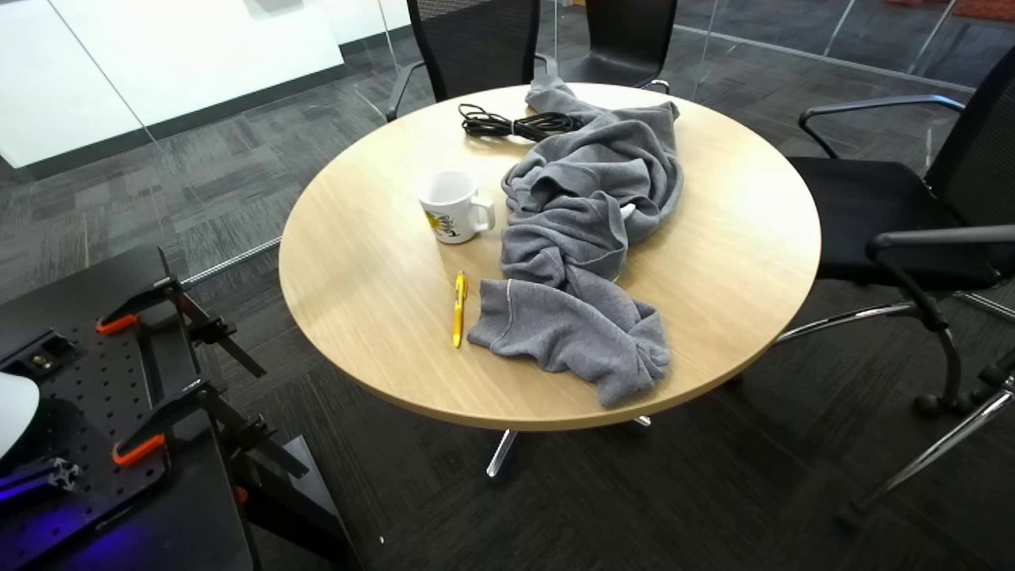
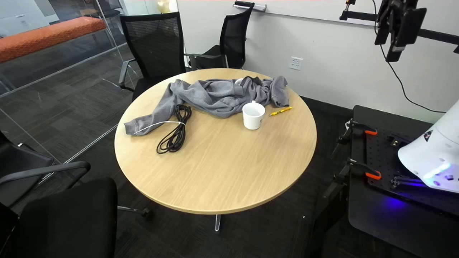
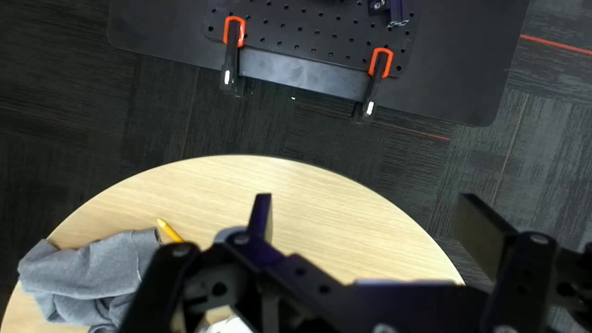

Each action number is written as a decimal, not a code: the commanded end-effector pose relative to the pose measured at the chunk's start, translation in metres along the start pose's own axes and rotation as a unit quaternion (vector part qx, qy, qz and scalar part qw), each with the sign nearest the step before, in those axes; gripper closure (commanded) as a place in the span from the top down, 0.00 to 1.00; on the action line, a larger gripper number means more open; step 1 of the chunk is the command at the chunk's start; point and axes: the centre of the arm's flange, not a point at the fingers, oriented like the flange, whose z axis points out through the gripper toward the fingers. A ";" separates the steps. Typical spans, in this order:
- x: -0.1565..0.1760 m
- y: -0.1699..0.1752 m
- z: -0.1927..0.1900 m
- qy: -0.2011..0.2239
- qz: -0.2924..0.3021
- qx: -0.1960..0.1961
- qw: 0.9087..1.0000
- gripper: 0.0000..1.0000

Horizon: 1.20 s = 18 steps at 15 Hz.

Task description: Move the white mug forward, place the yellow pen inside the white mug

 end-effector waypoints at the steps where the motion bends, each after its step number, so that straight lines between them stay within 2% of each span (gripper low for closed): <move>1: 0.010 0.000 -0.004 0.012 0.003 0.001 1.000 1.00; 6: 0.047 0.001 -0.006 0.048 -0.008 0.002 0.999 1.00; 10: 0.085 0.008 0.008 0.085 -0.028 0.010 0.996 1.00; 16: 0.138 0.019 0.038 0.125 -0.091 -0.011 0.988 1.00; 18: 0.151 0.023 0.049 0.133 -0.118 -0.004 0.984 1.00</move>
